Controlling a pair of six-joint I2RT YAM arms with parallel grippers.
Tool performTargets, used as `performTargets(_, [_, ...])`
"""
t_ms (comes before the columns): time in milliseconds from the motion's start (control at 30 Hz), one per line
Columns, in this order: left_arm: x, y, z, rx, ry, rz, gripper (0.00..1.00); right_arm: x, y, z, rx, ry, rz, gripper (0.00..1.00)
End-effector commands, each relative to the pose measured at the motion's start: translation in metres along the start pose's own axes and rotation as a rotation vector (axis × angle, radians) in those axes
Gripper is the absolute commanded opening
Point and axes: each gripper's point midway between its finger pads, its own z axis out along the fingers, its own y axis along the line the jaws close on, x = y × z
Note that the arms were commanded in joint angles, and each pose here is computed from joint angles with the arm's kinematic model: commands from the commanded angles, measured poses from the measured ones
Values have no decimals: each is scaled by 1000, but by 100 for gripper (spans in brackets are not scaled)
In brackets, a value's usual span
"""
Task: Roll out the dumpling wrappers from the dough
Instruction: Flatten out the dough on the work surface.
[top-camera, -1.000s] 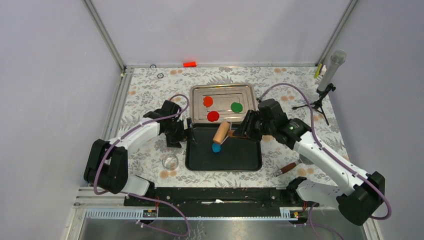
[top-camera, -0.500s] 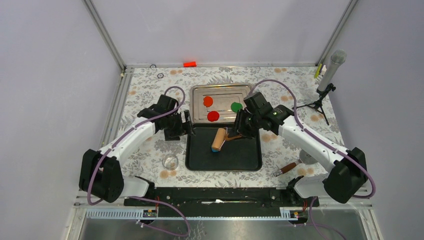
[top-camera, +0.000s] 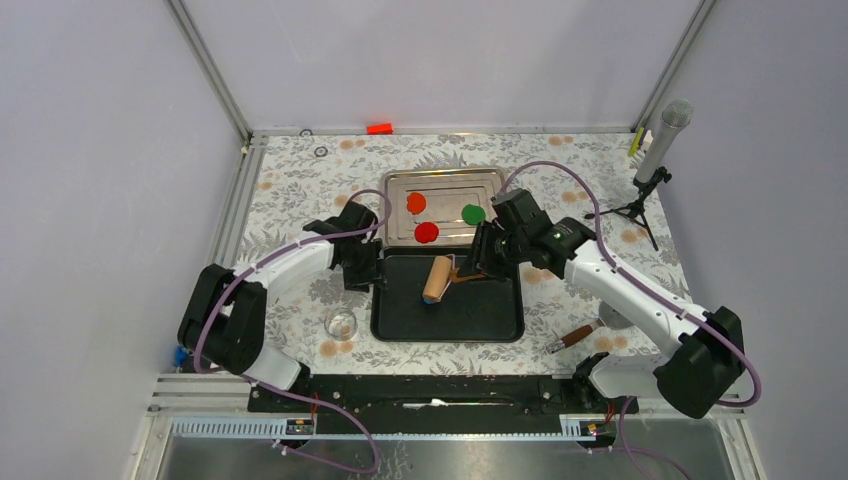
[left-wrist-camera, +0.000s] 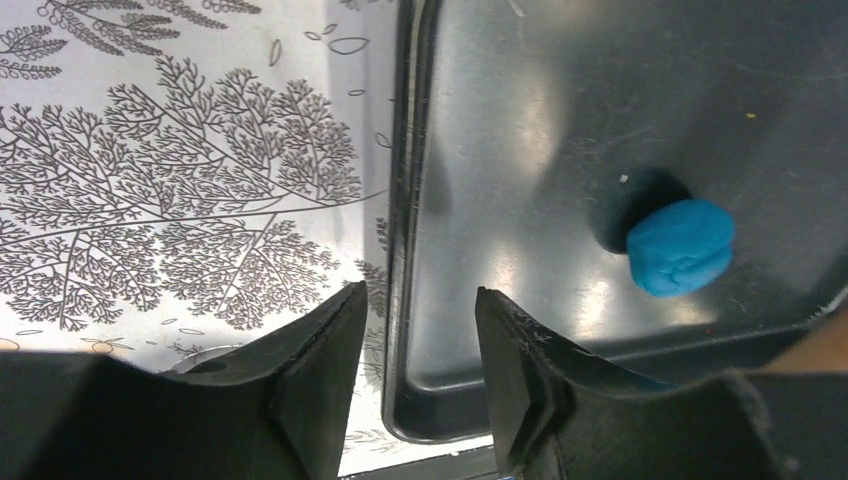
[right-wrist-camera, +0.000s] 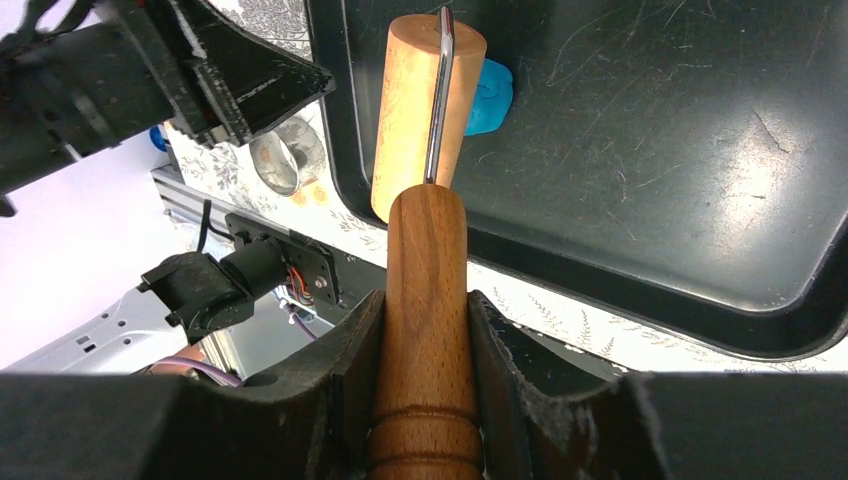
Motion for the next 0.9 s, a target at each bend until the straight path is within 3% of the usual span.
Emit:
performTargets(0, [-8,9,13,-44,-41,-11,48,-3,17,-12,-98,-58,-16,0])
performTargets(433, [5,15,29,-40,-31,-23,41,-7,16,-7,-60,-60,-13,0])
performTargets(633, [14,16,34,-35,-22,-34,9,-14,19,-5,-33,-79,35,0])
performTargets(700, [16,14,34,-32,-18,-36,0,-8,23,-2,-44,-21,0,0])
performTargets(867, [22,9,30,-25,-20,-44,0,-7,20,6,2,30,-54,0])
